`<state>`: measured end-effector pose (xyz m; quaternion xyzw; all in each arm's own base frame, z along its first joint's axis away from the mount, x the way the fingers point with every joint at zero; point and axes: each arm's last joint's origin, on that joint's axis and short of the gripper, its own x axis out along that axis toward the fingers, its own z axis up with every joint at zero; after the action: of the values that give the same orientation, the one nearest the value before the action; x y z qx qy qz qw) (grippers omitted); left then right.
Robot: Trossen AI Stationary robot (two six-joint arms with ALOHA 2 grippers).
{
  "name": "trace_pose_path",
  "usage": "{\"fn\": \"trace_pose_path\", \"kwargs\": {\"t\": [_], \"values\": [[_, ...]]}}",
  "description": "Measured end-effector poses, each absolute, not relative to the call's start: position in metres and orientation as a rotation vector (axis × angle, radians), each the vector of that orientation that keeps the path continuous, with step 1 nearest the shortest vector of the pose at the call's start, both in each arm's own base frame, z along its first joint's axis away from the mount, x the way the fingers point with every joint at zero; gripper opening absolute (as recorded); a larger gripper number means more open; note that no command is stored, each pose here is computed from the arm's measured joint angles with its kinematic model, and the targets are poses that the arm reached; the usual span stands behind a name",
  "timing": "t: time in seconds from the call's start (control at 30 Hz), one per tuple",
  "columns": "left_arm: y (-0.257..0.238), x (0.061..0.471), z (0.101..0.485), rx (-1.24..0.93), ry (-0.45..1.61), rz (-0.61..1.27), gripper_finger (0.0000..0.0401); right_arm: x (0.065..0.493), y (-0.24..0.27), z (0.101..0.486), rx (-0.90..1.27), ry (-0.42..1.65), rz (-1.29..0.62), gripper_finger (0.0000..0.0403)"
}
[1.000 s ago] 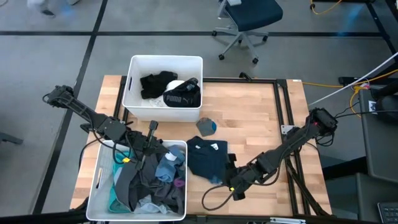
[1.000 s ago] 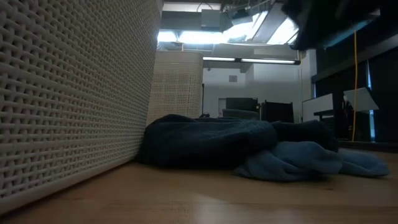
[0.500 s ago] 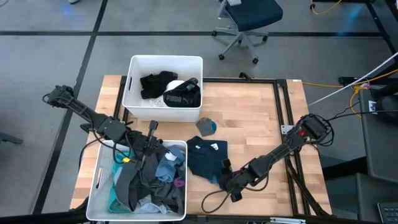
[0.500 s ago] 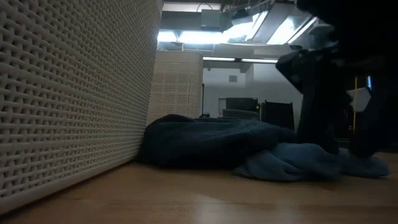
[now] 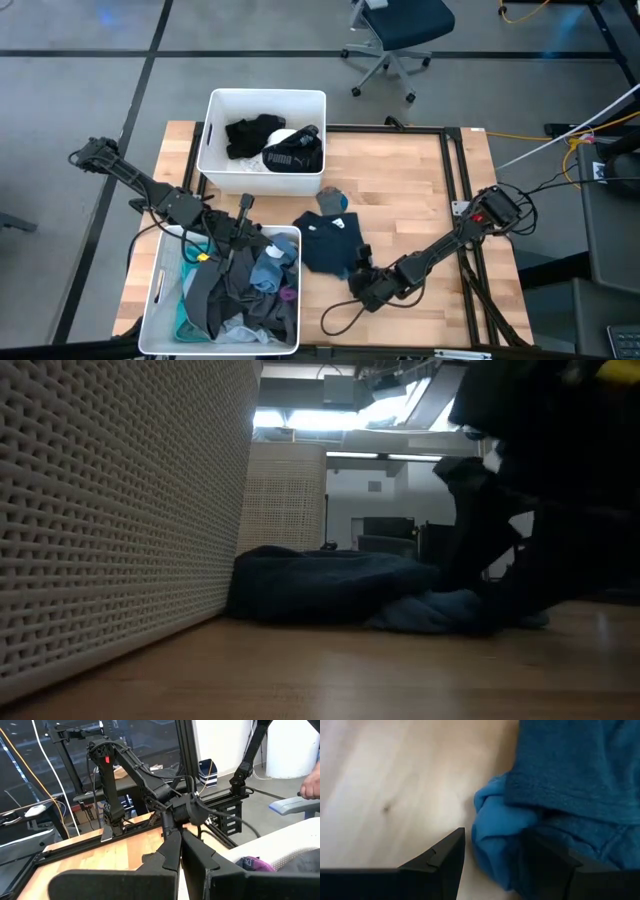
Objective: Sort clothes
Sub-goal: Put the light blue sock into the bottom laundry organizer
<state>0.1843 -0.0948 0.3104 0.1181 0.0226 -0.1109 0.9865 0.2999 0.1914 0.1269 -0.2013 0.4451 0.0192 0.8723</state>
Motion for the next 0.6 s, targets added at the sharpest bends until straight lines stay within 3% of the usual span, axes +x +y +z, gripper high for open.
{"fn": "trace_pose_path", "kwargs": {"t": [0.2,0.3,0.5,0.6], "values": [[-0.095,0.184,0.310,0.237,0.045,-0.223,0.0005,0.306,0.186,0.113,-0.426,0.959,0.008,0.0188],[-0.095,0.184,0.310,0.237,0.046,-0.223,0.0005,0.306,0.186,0.109,-0.436,0.967,0.008,0.0147],[-0.095,0.184,0.310,0.237,0.046,-0.223,0.0005,0.306,0.185,0.114,-0.441,0.963,0.003,0.0022],[-0.095,0.184,0.310,0.237,0.046,-0.223,0.0005,0.304,0.183,0.124,-0.442,0.980,0.005,0.0016]]}}
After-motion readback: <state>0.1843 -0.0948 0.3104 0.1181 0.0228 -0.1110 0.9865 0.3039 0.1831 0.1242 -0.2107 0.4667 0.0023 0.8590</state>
